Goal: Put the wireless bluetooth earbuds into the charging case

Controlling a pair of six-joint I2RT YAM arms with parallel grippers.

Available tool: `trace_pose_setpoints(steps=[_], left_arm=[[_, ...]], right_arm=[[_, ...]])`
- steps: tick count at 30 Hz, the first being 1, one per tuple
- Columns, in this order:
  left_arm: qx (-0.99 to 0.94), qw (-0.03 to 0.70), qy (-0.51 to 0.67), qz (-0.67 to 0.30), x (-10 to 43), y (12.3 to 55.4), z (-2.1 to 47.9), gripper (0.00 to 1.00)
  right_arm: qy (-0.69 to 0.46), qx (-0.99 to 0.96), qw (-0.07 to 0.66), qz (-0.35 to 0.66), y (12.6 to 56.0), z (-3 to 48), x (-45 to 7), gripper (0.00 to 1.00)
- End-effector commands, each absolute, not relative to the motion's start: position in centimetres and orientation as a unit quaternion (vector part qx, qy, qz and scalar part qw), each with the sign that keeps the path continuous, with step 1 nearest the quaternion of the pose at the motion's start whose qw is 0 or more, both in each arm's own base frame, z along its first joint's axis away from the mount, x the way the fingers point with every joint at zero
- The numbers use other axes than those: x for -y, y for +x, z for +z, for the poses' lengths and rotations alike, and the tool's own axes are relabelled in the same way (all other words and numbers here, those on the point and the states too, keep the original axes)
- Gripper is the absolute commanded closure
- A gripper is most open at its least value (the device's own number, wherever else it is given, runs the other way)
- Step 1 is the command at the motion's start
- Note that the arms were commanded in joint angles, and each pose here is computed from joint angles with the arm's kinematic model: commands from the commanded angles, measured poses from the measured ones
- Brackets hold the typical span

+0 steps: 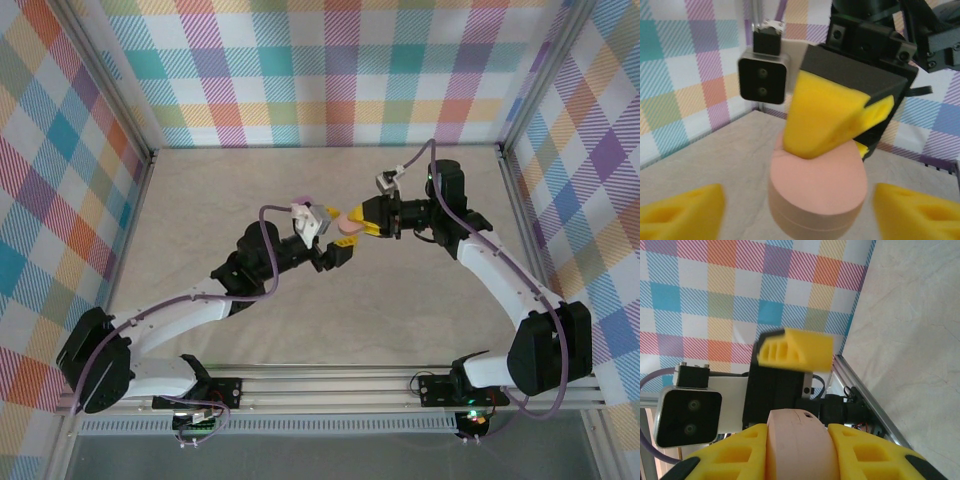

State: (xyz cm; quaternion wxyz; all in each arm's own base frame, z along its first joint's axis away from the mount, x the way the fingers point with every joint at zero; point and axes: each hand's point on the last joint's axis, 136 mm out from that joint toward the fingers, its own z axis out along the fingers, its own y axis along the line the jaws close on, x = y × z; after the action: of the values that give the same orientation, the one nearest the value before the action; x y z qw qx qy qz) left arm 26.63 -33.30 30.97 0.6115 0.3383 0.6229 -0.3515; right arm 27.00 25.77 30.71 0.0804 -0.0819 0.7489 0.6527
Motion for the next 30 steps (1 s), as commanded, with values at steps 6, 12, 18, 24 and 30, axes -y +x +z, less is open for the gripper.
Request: trace_pose_setpoints(steps=[6,12,18,24,30], left_arm=[[-0.646,0.631,0.324,-0.282,29.4,26.1,31.9,0.00],[-0.671,0.633,0.300,-0.243,26.3,25.4,30.6,0.00],[-0.731,0.604,0.257,-0.189,23.1,25.8,27.3,0.00],[-0.747,0.595,0.237,-0.181,21.7,25.4,25.5,0.00],[-0.766,0.584,0.217,-0.160,20.4,25.7,23.6,0.00]], right_arm=[[-0.040,-0.783,0.098,0.613,29.5,28.6,-25.0,0.83],[-0.021,-0.822,0.115,0.557,33.9,24.2,-24.7,0.83],[-0.001,-0.862,0.105,0.496,39.6,17.7,-24.3,0.84],[0.012,-0.891,0.087,0.445,45.0,11.9,-23.8,0.84],[0.034,-0.890,0.066,0.449,46.1,9.5,-24.4,0.85]])
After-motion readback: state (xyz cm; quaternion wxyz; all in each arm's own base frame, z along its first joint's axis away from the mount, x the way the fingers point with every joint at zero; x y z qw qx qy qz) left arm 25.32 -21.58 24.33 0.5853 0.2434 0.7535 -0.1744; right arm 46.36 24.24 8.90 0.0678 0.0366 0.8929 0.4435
